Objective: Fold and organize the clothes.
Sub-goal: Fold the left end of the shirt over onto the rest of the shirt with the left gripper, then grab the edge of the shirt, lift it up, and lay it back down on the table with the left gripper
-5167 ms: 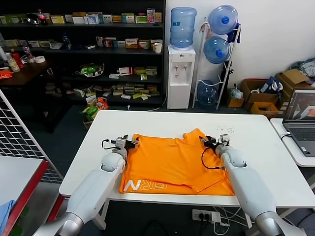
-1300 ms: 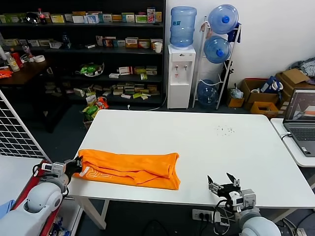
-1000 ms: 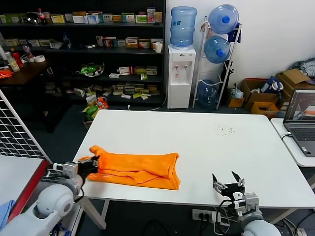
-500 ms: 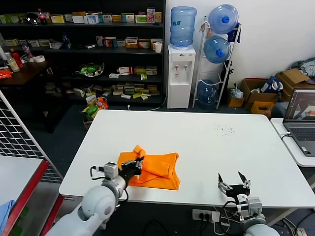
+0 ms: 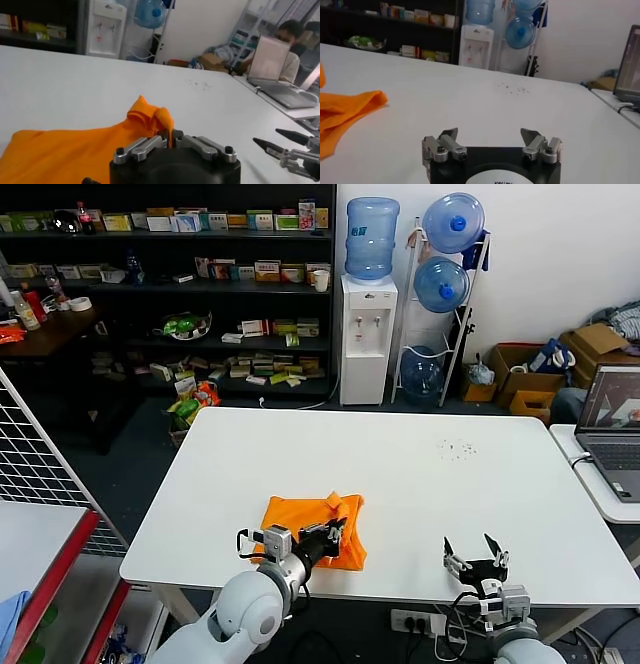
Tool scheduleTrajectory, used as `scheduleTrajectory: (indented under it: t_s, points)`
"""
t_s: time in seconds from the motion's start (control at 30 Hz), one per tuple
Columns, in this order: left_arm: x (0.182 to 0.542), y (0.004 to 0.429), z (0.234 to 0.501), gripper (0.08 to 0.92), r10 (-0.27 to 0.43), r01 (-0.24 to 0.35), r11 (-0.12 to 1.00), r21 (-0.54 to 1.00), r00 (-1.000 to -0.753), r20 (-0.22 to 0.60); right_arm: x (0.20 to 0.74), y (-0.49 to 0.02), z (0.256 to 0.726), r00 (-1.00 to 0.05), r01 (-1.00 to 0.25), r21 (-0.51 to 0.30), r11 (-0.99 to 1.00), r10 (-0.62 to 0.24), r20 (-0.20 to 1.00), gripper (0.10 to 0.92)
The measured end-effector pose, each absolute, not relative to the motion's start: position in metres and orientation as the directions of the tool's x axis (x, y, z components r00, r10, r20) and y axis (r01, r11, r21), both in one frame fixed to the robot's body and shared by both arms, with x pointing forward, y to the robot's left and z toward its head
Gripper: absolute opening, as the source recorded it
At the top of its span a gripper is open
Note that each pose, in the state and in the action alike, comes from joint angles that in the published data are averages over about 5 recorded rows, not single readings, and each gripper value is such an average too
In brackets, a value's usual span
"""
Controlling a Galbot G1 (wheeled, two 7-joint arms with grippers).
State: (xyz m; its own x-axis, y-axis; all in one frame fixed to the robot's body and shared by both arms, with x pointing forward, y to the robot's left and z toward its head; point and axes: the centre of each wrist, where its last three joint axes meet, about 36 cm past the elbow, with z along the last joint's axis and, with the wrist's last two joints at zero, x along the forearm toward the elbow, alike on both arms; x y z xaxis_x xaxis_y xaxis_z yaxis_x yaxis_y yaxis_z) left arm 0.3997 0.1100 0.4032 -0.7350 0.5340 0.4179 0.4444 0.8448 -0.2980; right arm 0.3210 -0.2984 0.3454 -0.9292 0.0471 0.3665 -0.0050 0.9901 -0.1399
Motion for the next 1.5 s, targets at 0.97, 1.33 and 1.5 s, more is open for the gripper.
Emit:
scheduleTrajectory:
  t_s: [0.97,1.33,1.5]
  points:
    - [0.409,0.218,0.383,0.822,0.367,0.310,0.930,-0.198,-0.809,0.459,0.318,-0.286,0.344,-0.925,-0.089,-0.148,0.985,-0.026,0.379,0.823]
    - [0.435,0.270,0.371,0.823,0.357,0.281,0.934,-0.221,-0.749,0.559,0.315,-0.288,0.343,-0.921,-0.094,-0.149,0.984,-0.029,0.389,0.823]
    - [0.445,0.278,0.366,0.823,0.378,0.279,0.925,-0.256,-0.726,0.574,0.315,-0.289,0.344,-0.921,-0.091,-0.149,0.985,-0.026,0.388,0.823]
